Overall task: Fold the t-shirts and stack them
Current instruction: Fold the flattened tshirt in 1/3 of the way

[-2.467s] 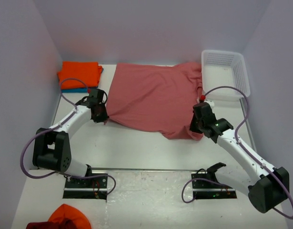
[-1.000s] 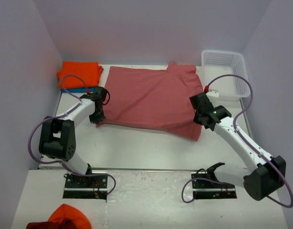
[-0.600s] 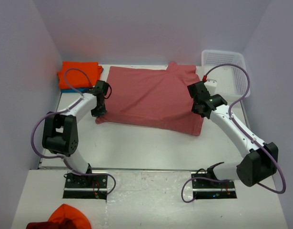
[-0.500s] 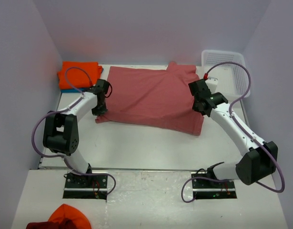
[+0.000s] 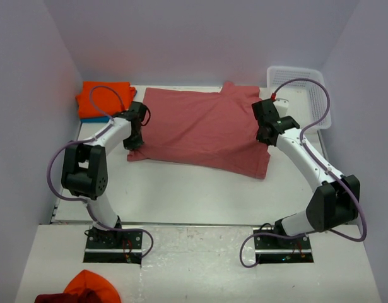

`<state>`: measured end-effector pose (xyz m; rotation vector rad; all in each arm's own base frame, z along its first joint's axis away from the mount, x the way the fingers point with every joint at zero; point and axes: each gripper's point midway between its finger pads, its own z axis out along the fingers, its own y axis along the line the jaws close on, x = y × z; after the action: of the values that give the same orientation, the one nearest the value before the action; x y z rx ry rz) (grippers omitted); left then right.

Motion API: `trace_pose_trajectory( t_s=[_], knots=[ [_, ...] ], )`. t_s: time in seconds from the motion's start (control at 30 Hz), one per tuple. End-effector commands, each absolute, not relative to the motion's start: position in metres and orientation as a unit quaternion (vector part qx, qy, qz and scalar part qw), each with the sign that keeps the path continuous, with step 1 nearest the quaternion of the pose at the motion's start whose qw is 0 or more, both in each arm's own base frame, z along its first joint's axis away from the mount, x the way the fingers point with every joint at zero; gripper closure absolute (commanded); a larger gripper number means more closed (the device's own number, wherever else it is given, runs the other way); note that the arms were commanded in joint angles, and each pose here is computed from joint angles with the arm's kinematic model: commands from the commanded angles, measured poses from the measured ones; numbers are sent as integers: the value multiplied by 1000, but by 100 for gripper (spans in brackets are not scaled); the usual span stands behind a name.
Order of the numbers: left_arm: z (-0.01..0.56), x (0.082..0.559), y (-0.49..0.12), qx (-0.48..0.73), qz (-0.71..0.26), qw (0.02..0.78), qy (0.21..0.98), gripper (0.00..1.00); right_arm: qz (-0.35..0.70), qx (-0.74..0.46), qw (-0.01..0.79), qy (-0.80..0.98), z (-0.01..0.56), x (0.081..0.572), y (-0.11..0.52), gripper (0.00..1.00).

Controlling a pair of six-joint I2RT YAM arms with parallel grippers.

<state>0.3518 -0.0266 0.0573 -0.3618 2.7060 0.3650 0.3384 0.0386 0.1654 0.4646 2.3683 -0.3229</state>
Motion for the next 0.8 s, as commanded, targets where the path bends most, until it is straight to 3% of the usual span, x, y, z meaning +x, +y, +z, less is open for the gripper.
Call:
trace_pose_trajectory(
  t_s=[0.0, 0.77],
  knots=[
    [74, 368, -28, -125, 133, 215, 959, 95, -112, 187, 377, 900, 184, 357, 38, 100],
    [63, 391, -33, -121, 141, 201, 962, 96, -110, 171, 362, 910, 173, 395, 42, 100]
  ],
)
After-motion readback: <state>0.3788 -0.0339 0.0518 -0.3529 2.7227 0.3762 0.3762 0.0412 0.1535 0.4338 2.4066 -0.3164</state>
